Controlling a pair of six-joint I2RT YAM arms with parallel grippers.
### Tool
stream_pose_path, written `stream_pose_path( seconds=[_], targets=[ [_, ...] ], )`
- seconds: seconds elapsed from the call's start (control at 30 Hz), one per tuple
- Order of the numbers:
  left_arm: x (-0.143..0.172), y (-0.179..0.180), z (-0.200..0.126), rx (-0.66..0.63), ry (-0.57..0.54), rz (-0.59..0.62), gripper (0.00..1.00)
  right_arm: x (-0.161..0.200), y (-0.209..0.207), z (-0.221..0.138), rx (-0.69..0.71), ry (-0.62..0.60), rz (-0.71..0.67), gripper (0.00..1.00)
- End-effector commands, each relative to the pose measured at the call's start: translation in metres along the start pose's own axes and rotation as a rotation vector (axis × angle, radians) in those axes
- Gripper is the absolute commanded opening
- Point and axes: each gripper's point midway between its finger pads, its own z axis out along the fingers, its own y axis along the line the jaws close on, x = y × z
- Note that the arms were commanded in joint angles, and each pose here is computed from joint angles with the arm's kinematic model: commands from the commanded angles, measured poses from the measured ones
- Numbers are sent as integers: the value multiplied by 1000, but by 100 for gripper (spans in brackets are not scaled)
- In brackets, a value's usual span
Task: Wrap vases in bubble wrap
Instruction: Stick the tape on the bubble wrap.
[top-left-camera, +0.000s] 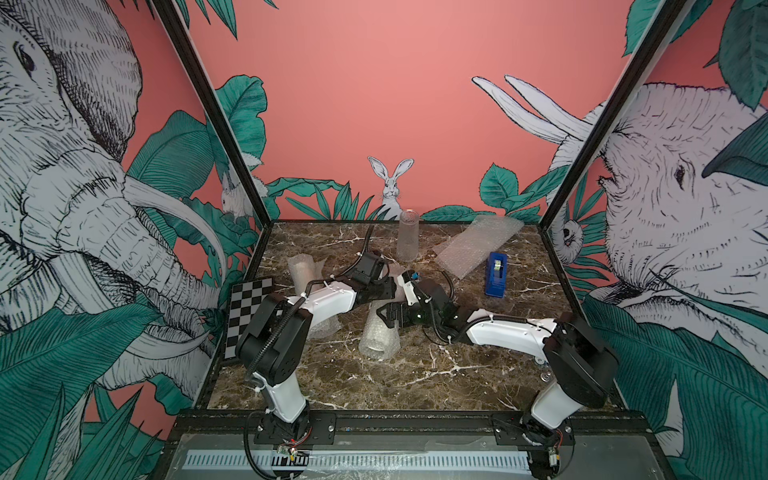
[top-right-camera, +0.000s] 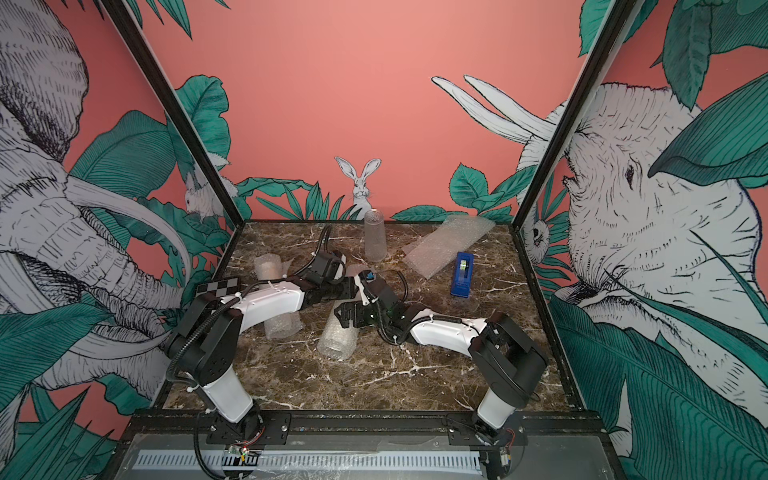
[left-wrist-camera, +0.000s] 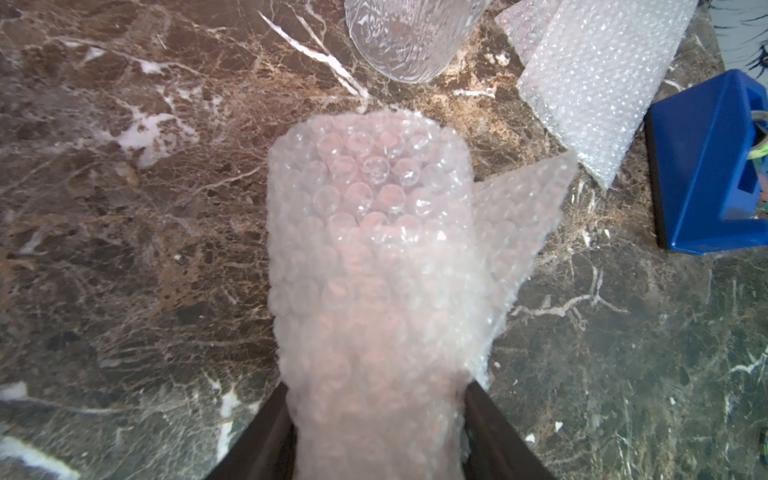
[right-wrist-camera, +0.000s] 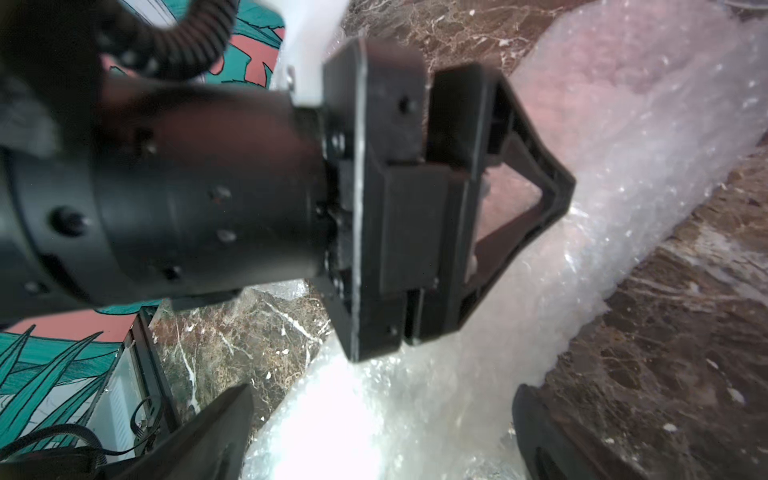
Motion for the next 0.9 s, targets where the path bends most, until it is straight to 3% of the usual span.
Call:
stream_pose_path(
  seconds=[0.0,0.2,0.63,0.87],
  targets=[
    [46,8,1,-3,152,-39,28,-3,-1,-1,31,-13,-18,99],
    [47,8,0,-2,144,-49,28,-8,-12,-2,95,-43,15,99],
    [48,11,1,-15,142,-58,27,-12,-6,-3,49,-90,69,99],
    [49,14,1,-25,135,-74,26,-4,-40,-11,213,-110,89,99]
  ],
)
